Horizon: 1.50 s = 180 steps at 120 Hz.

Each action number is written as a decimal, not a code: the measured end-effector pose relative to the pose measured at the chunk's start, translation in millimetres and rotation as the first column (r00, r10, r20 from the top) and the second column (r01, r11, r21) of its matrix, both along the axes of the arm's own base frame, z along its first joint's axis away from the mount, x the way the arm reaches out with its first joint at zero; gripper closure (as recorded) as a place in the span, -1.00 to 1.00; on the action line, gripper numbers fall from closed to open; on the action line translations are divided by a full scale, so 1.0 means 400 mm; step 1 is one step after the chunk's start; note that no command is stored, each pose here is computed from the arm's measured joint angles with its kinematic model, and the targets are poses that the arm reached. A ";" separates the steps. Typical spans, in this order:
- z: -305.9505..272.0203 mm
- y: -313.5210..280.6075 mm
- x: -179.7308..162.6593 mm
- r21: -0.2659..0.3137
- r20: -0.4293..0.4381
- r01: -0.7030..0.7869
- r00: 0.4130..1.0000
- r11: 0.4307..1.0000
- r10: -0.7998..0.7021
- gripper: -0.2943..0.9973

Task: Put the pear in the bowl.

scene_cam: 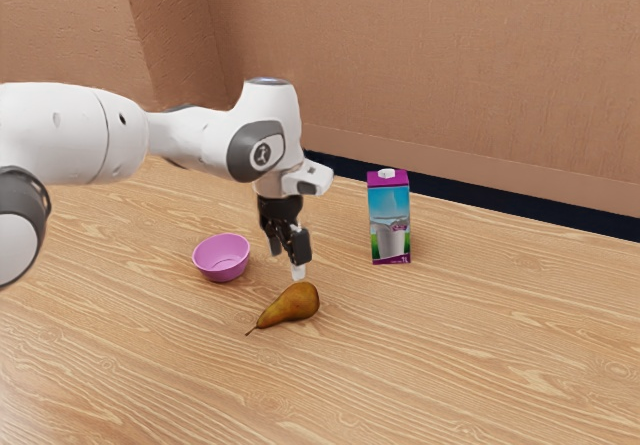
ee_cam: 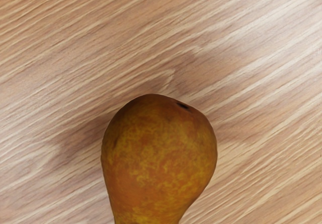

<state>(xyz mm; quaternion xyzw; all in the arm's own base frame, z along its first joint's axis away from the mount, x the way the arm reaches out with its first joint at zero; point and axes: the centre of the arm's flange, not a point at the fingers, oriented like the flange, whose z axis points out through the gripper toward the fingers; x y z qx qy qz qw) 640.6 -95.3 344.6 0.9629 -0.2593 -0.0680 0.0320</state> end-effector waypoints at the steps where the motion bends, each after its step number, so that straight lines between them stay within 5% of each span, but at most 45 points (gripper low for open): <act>1: -0.005 -0.001 -0.003 -0.005 0.001 0.006 1.000 1.000 -0.006 -0.54; 28: -0.059 -0.052 -0.033 -0.093 0.076 0.233 0.971 0.968 -0.226 -0.54; 89: -0.154 -0.013 -0.027 -0.103 0.133 0.526 0.848 0.844 -0.512 -0.54; 180: -0.236 0.025 -0.016 -0.139 0.127 0.366 0.928 0.920 -0.350 -0.54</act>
